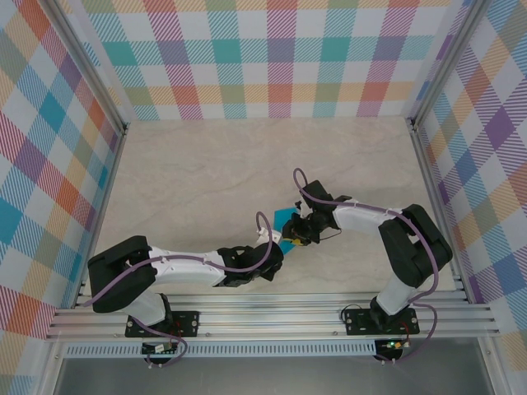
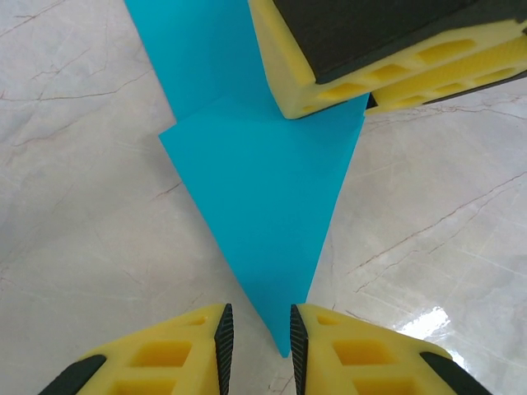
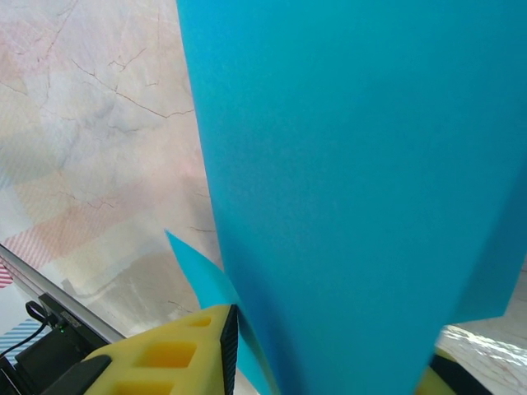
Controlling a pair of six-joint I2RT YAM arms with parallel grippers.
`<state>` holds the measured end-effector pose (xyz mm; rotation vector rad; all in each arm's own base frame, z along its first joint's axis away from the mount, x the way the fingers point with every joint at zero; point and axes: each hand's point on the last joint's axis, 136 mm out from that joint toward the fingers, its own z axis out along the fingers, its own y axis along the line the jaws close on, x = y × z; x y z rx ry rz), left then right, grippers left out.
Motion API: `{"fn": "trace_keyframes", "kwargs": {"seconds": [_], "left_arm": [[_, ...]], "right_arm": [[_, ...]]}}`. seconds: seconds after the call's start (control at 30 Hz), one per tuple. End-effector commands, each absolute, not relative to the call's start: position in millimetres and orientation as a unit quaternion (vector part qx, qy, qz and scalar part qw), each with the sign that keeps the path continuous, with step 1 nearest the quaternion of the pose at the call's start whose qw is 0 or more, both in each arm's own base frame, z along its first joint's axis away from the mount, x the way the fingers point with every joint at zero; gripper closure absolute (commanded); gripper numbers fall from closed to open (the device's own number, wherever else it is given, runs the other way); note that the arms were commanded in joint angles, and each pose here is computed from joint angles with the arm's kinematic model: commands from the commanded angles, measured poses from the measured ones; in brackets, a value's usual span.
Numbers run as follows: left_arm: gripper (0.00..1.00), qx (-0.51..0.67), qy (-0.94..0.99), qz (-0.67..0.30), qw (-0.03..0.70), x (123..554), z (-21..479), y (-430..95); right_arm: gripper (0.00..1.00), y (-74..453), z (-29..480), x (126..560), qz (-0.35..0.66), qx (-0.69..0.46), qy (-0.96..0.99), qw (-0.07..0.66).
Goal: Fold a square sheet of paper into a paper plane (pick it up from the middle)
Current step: Fourth fold the wing at the center of the table.
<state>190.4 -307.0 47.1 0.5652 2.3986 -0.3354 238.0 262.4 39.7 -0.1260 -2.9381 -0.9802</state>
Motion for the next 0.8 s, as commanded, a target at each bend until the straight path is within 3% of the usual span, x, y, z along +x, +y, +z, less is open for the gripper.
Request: {"fn": "trace_keyframes", "kwargs": {"seconds": [0.0, 0.3, 0.77], "left_arm": [[0.72, 0.225, 0.905, -0.142, 0.332, 193, 56, -319], [0.66, 0.25, 0.902, -0.103, 0.335, 197, 52, -330], [0.69, 0.242, 0.902, -0.034, 0.355, 207, 40, -325]], "right_arm": [[0.73, 263, 56, 246, -0.319, -0.025, -0.948, 0.002], [0.86, 269, 61, 248, -0.332, -0.015, -0.943, 0.008], [0.87, 273, 61, 247, -0.339, -0.018, -0.94, 0.018]]}}
